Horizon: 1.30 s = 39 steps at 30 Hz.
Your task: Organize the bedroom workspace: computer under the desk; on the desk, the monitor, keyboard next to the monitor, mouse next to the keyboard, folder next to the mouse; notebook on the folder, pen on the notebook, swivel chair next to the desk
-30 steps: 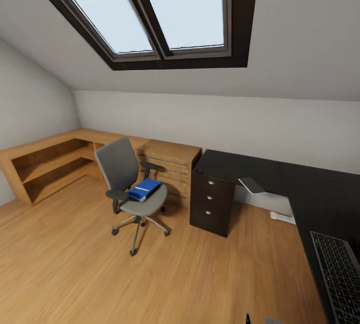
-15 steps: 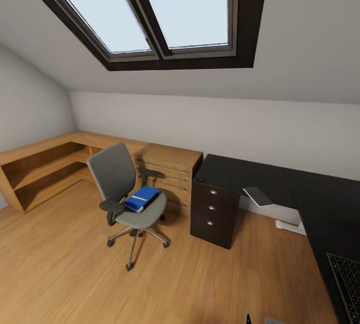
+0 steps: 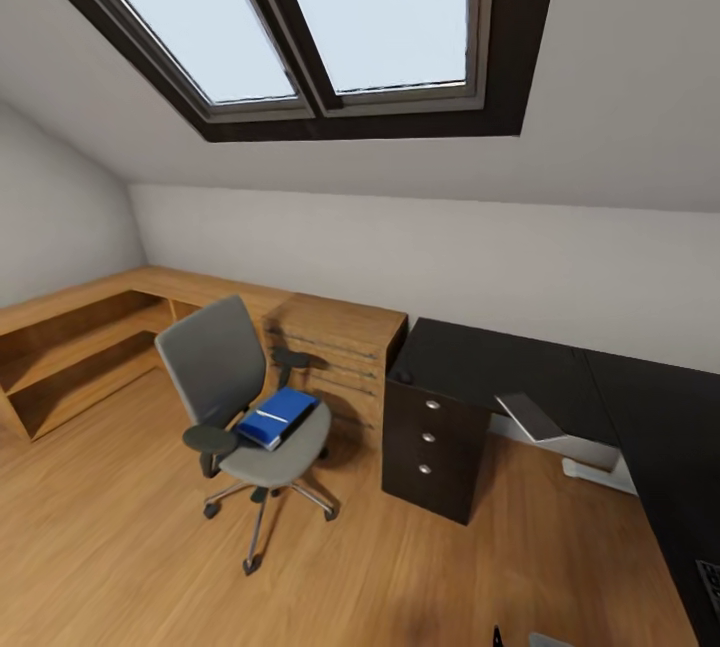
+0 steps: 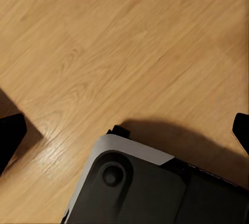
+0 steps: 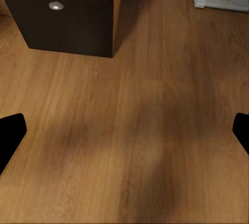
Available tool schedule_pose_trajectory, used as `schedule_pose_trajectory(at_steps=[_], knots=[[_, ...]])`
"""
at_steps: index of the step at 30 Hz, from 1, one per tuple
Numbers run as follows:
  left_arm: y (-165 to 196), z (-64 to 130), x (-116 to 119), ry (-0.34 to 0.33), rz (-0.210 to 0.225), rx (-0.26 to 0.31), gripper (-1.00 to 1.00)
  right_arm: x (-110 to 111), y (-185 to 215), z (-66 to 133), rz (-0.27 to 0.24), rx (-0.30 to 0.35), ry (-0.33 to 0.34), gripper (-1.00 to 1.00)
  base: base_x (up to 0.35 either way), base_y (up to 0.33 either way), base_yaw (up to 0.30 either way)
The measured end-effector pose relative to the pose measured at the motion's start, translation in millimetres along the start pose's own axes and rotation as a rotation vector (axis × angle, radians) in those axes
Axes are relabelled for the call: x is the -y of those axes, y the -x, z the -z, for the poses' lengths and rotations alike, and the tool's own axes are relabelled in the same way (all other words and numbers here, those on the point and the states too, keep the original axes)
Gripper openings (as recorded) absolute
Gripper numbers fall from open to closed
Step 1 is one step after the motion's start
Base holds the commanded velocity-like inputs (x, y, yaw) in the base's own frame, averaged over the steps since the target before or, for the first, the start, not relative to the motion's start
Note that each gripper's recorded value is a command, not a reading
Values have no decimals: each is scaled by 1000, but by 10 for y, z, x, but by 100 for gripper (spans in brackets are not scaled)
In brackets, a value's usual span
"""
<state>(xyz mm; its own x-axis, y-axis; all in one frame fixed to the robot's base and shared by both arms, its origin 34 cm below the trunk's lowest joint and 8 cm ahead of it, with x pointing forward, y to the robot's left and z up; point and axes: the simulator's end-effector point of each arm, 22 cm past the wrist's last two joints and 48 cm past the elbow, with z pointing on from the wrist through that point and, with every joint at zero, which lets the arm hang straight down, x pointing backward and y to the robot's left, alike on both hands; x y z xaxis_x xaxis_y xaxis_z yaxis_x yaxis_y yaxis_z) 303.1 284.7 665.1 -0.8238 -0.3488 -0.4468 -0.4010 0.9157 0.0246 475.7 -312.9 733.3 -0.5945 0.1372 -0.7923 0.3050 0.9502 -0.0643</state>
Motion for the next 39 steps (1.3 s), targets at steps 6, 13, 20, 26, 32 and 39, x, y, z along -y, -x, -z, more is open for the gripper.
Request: schedule_pose_trajectory(at_steps=[6,13,20,26,32,39], knots=[[-2,1,3,-1,-2,0,100,-32,-2,7,-3,0,3,100,335,0,0],[-1,1,5,-2,-3,0,100,-23,-3,6,-7,0,0,100,335,0,0],[0,0,5,-2,-3,0,100,-21,-3,5,-8,0,0,100,335,0,0],[-1,1,9,-2,-2,0,100,-21,-2,5,-7,0,0,100,335,0,11],[-2,1,9,-2,-2,0,100,-23,-2,6,-7,0,0,100,333,0,150],[2,-1,6,-1,-2,1,100,-23,-3,3,-7,-1,1,100,221,0,188]])
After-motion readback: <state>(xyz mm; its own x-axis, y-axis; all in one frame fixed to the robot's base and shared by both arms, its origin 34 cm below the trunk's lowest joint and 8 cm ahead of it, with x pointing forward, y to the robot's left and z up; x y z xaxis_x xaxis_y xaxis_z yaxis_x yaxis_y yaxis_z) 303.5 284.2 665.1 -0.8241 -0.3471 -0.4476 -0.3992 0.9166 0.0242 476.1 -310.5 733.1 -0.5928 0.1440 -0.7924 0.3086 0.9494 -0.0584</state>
